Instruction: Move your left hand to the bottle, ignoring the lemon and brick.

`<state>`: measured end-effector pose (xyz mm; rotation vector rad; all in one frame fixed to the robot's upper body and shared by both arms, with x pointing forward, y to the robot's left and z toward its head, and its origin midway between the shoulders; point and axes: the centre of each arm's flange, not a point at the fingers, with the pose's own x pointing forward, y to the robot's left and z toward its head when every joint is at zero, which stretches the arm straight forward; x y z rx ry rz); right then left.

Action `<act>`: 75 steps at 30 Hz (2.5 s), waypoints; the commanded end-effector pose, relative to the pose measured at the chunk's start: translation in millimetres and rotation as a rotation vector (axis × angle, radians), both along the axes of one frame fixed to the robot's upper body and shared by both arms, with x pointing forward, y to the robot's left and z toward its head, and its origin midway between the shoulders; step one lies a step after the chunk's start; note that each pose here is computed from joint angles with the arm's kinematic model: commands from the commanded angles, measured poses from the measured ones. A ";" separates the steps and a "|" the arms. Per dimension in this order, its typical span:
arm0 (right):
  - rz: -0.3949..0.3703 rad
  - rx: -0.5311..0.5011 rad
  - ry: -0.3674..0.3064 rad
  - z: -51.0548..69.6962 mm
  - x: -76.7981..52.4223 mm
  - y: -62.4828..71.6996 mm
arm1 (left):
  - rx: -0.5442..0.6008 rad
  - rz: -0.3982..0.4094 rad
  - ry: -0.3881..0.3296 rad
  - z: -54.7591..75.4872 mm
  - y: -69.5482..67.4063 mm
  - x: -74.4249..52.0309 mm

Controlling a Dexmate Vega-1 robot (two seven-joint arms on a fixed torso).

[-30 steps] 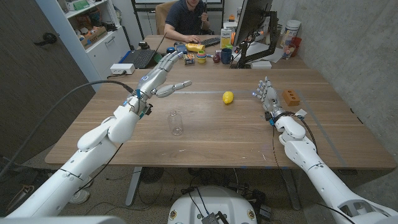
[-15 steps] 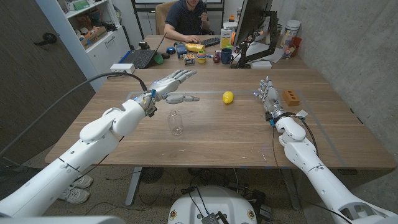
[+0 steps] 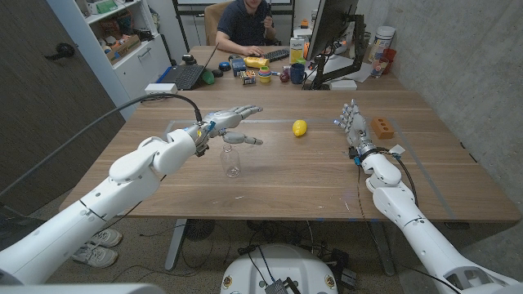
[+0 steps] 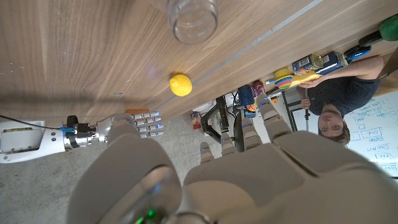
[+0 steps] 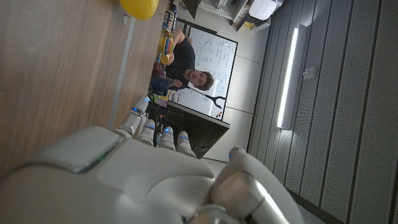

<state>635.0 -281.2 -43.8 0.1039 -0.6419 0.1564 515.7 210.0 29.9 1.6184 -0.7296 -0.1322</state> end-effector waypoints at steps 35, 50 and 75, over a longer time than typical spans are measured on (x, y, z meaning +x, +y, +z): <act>-0.022 0.035 -0.018 -2.5 -4.2 -1.6 | 0.163 0.114 0.175 -23.6 -18.4 3.7; -0.024 0.036 -0.016 -6.0 -8.6 -2.7 | 0.170 0.127 0.178 -26.3 -20.9 -0.1; -0.027 0.027 -0.013 -3.9 -4.3 1.8 | 0.172 0.140 0.172 -24.5 -16.6 3.7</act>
